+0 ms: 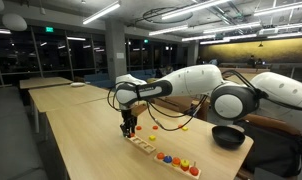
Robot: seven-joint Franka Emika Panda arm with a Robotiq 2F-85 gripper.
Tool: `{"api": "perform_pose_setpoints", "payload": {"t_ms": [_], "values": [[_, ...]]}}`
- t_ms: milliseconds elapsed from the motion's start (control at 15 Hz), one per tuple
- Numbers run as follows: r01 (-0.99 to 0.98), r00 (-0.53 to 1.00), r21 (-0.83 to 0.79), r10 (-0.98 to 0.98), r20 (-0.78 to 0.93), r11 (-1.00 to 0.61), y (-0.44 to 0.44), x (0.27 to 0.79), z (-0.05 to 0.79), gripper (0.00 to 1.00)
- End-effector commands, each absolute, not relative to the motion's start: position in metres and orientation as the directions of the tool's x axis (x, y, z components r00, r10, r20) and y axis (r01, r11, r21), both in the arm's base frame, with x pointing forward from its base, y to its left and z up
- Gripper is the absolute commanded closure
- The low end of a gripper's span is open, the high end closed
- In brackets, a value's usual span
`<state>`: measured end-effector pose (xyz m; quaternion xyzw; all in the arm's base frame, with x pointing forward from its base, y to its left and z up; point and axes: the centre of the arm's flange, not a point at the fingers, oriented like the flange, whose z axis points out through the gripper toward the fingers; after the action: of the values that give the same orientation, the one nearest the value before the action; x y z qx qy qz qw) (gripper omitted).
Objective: Put one ring on the wooden platform
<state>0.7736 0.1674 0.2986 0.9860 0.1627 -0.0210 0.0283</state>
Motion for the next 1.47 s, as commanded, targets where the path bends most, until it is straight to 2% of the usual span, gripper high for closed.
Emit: {"api": "perform_pose_setpoints", "payload": {"t_ms": [0,933,1400], "values": [[0.280,0.959,0.014,0.279,-0.048,-0.960,0.141,0.741,0.340,0.76],[0.159,0.979,-0.078,0.167,-0.117,-0.984,0.101,0.634,0.390,0.76],[0.122,0.989,-0.093,0.129,-0.071,-0.988,0.093,0.580,0.380,0.76]]}}
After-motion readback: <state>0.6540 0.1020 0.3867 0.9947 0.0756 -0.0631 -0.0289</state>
